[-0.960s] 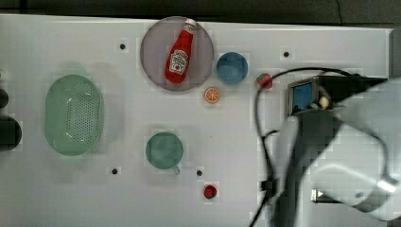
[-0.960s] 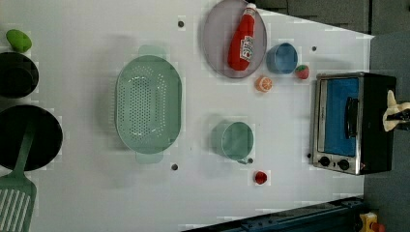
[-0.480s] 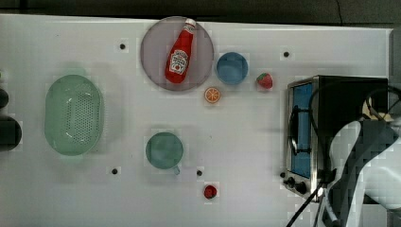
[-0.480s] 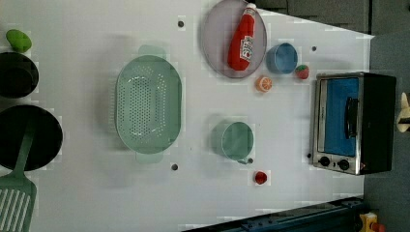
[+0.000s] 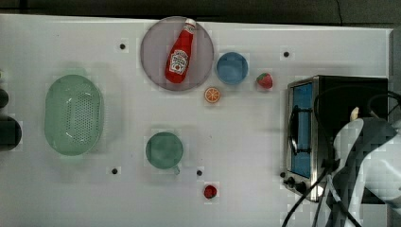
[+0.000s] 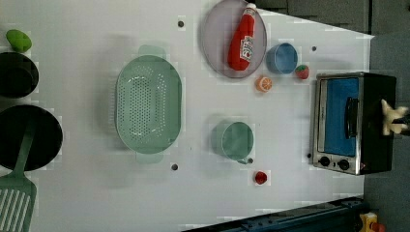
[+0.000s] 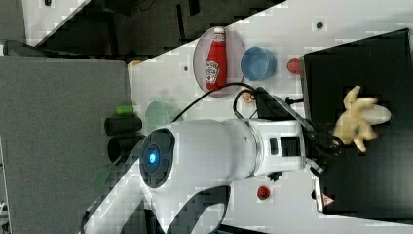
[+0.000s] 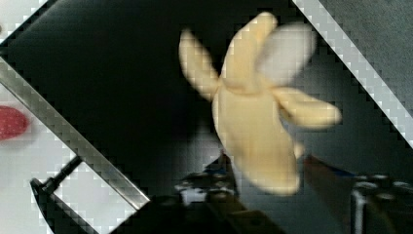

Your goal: Pick banana from table and place on oven.

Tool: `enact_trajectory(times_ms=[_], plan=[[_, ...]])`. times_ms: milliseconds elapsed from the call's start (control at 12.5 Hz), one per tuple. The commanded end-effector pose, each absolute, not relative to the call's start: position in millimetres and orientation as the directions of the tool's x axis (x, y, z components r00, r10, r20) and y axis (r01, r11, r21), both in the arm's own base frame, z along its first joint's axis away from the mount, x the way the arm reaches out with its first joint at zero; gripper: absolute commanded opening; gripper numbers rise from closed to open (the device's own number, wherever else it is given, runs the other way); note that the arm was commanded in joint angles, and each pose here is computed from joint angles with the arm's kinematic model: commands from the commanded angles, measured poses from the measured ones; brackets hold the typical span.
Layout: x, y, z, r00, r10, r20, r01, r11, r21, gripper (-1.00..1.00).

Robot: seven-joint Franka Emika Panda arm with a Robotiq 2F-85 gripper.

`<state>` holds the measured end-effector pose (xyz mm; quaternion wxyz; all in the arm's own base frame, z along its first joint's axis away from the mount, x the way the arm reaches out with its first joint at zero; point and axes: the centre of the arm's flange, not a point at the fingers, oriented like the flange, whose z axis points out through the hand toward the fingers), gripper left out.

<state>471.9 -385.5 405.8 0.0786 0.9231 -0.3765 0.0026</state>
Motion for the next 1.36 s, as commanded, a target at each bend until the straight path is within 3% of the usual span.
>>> enact_trajectory(times_ms=[80, 240, 480, 800, 880, 960, 1040, 1120, 1360], plan=[[484.0, -369.8, 417.7, 0.772, -0.633, 0.065, -0.635, -0.761, 0.129, 0.68], [486.4, -371.9, 429.7, 0.773, -0.629, 0.088, -0.635, -0.762, 0.126, 1.00], [495.1, -365.6, 485.7, 0.812, -0.564, 0.152, -0.580, -0.807, 0.105, 1.00], [503.1, -299.9, 567.4, 0.827, -0.541, 0.151, -0.550, -0.835, 0.017, 1.00], [505.9, -272.4, 579.6, 0.817, -0.561, 0.135, -0.565, -0.825, -0.008, 1.00], [506.8, -241.3, 587.0, 0.807, -0.583, 0.091, -0.584, -0.811, -0.020, 1.00], [505.6, -208.2, 589.4, 0.781, -0.624, 0.024, -0.624, -0.781, -0.015, 1.00], [510.0, -107.6, 605.7, 0.663, -0.748, -0.031, -0.748, -0.664, 0.015, 1.00], [510.4, -47.0, 620.7, 0.640, -0.768, 0.002, -0.768, -0.640, 0.010, 1.00]])
